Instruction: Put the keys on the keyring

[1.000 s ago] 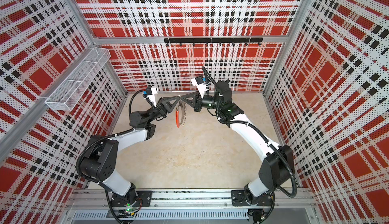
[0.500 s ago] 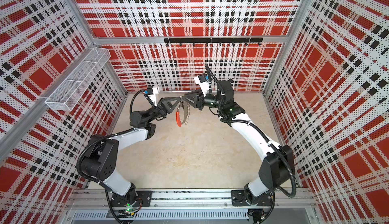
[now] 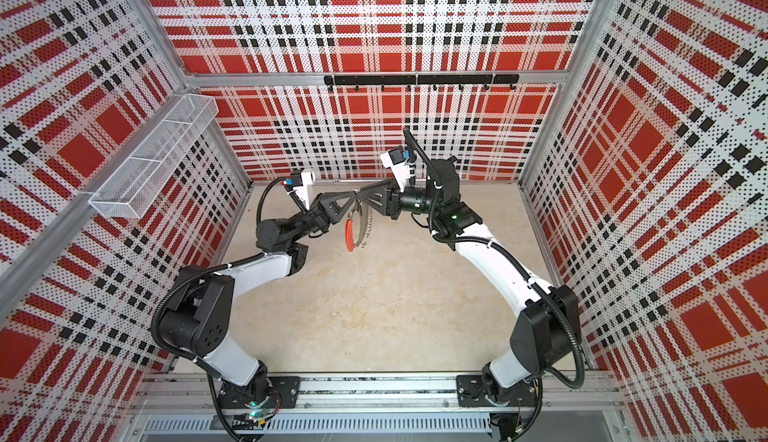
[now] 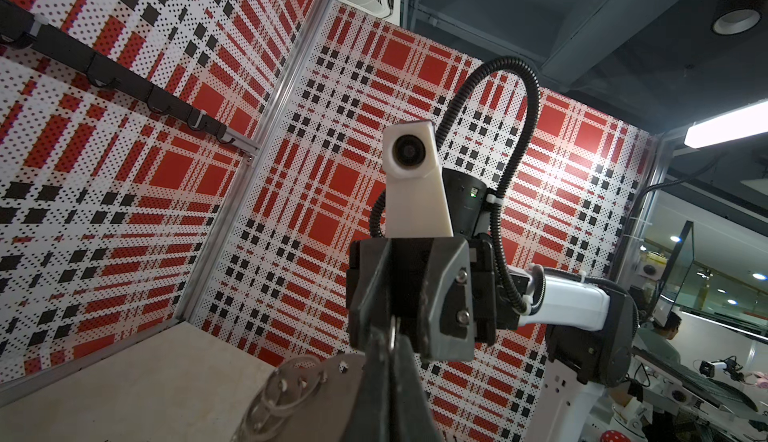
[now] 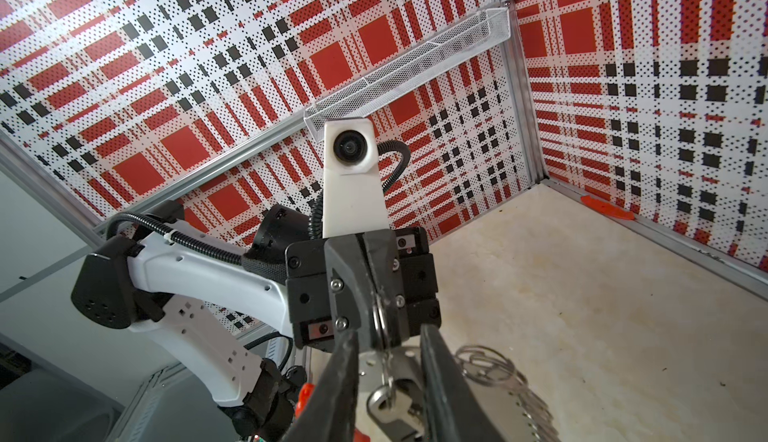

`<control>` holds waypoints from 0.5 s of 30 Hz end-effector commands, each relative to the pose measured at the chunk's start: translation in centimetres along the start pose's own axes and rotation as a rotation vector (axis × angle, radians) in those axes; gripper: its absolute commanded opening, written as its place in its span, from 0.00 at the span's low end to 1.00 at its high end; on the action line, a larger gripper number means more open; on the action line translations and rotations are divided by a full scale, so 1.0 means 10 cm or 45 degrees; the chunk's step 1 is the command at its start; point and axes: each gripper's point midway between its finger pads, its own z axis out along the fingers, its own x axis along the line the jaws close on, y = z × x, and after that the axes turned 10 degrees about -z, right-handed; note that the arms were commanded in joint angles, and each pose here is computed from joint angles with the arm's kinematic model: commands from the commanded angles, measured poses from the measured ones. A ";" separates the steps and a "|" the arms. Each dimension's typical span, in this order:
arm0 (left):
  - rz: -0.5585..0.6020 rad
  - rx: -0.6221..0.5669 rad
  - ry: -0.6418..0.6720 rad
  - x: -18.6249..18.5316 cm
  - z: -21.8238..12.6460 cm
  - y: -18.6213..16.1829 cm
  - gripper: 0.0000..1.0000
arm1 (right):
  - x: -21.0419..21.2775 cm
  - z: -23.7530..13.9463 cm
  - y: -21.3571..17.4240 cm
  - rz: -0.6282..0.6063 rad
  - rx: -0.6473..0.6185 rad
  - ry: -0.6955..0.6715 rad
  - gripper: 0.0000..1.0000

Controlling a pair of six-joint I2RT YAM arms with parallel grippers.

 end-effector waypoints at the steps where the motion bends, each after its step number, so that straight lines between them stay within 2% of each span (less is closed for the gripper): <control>1: 0.202 -0.059 -0.175 -0.42 0.02 0.17 0.00 | 0.05 0.05 0.04 -0.031 -0.013 0.042 0.22; 7: 0.202 -0.060 -0.182 -0.43 0.03 0.18 0.00 | 0.06 0.06 0.05 -0.033 -0.016 0.043 0.00; 12: 0.205 -0.044 -0.156 -0.36 0.04 0.15 0.00 | 0.05 0.05 0.07 -0.065 -0.004 0.019 0.00; 15: 0.269 0.004 -0.033 -0.17 -0.01 0.11 0.20 | -0.05 0.02 0.02 -0.151 0.050 -0.075 0.00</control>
